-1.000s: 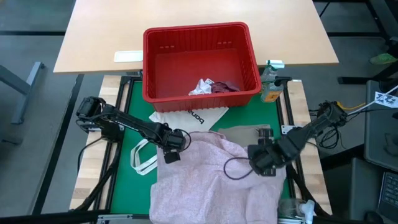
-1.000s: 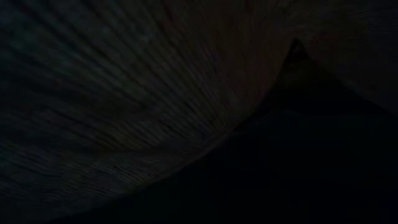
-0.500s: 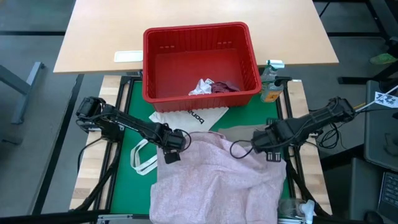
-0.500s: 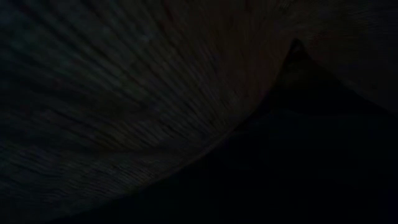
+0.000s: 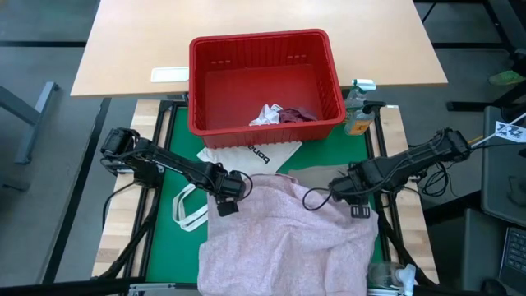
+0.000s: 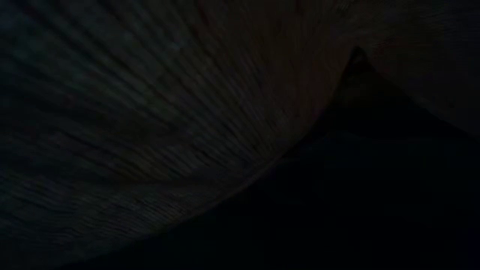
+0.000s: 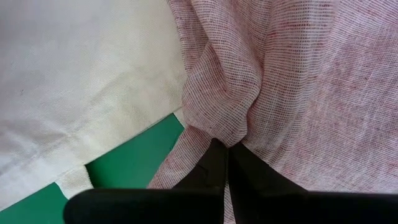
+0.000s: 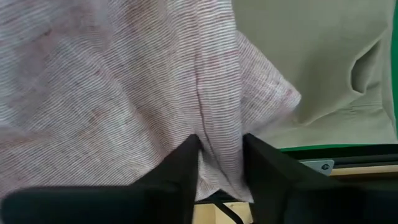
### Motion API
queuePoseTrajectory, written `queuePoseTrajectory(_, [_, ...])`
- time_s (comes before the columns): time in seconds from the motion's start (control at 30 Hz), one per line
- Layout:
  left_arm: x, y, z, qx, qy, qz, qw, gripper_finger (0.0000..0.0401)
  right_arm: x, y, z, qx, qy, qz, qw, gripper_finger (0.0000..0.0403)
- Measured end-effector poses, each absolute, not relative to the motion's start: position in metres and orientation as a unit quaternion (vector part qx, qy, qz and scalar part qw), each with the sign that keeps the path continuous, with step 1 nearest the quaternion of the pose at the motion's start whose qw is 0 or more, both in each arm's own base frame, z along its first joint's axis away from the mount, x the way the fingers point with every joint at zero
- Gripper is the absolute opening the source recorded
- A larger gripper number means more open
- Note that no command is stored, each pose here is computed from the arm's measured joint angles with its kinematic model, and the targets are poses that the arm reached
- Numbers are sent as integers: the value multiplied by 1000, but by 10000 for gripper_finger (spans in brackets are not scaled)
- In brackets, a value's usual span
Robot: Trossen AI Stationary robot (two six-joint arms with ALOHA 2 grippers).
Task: Fold laundry
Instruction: Fold the pink shirt
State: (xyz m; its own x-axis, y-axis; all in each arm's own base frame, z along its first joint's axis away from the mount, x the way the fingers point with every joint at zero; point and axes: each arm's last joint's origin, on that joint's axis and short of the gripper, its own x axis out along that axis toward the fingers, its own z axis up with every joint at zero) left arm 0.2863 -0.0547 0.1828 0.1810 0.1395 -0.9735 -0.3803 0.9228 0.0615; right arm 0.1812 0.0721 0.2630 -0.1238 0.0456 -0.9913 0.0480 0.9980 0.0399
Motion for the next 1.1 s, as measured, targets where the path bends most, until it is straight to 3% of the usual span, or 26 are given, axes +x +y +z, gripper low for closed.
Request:
queuePoseTrajectory(0.17, [286,-55,183,-115,612,186,760,0,182,72,267,30,745,-1,666,28])
queuePoseTrajectory(0.23, [285,-55,183,-122,609,202,757,0,184,73,272,32,740,1,672,11])
queuePoseTrajectory(0.4, [277,-57,183,-117,604,271,740,0,187,70,296,7,707,-51,705,31])
queuePoseTrajectory(0.53, [264,-58,185,-96,611,341,708,0,188,65,320,-37,666,-111,736,14])
queuePoseTrajectory(0.83, [243,-49,228,11,574,506,643,0,191,53,358,-136,521,-267,799,20])
queuePoseTrajectory(0.97, [244,-42,234,14,552,530,644,0,188,45,367,-171,469,-325,804,8])
queuePoseTrajectory(1.1, [245,-35,235,5,545,540,642,0,185,31,370,-140,474,-344,799,9])
